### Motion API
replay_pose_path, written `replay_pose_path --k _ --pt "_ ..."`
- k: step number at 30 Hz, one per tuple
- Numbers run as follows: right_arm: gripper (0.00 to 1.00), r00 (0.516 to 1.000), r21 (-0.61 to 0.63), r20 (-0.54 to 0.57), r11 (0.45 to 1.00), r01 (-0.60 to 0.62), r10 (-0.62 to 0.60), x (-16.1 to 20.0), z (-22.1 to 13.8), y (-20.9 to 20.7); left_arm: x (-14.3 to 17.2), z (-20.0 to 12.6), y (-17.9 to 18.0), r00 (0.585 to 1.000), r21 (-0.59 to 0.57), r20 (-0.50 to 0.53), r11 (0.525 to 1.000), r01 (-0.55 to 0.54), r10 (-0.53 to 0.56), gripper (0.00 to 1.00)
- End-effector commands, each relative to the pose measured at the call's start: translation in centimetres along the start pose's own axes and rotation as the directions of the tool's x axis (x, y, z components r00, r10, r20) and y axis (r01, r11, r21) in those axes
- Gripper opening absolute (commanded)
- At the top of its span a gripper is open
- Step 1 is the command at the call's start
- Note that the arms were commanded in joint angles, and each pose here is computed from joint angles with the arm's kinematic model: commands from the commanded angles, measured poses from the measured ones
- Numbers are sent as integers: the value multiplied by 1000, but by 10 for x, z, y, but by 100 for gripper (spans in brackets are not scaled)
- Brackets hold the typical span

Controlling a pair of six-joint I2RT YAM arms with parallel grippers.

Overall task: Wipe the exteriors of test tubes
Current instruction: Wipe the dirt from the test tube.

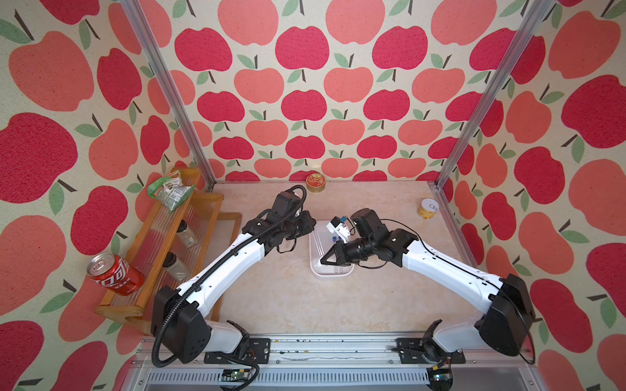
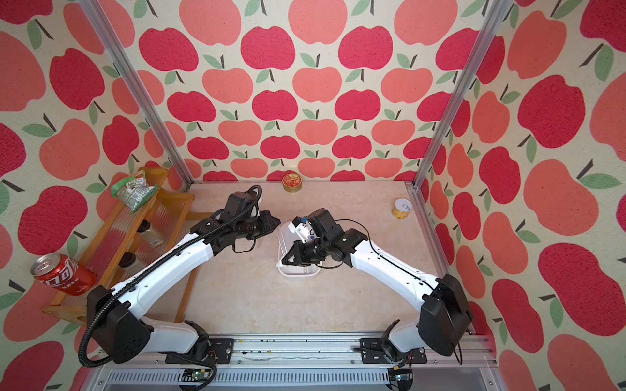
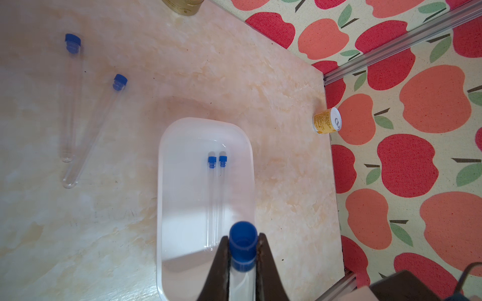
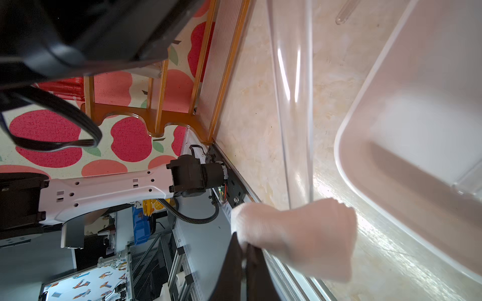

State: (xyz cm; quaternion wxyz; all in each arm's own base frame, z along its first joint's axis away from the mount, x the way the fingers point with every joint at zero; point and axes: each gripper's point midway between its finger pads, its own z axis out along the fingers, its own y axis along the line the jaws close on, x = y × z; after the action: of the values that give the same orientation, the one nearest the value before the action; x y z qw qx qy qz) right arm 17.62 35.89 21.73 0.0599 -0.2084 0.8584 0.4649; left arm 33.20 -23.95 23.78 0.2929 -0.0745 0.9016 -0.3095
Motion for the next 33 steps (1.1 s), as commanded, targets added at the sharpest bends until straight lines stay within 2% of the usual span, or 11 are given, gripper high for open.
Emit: replay_pose_path --k 1,7,19,26,33 --pt "0 1000 41 19 999 1 -2 -13 -4 -5 -3 -9 -8 1000 33 25 999 -2 1 12" --pt "0 999 95 39 995 -10 6 -42 -12 -12 1 -8 -9 1000 42 12 999 -7 6 12" --pt "0 997 80 81 997 1 -7 -89 -11 -16 9 -8 -8 1000 42 -5 999 -14 14 12" --pt "0 996 54 89 999 -5 0 -88 -10 -16 11 -4 -9 1000 38 -18 999 -17 17 12" --pt "0 999 51 36 999 -7 5 -58 -8 -18 4 -4 -9 1000 29 -11 999 -23 23 12"
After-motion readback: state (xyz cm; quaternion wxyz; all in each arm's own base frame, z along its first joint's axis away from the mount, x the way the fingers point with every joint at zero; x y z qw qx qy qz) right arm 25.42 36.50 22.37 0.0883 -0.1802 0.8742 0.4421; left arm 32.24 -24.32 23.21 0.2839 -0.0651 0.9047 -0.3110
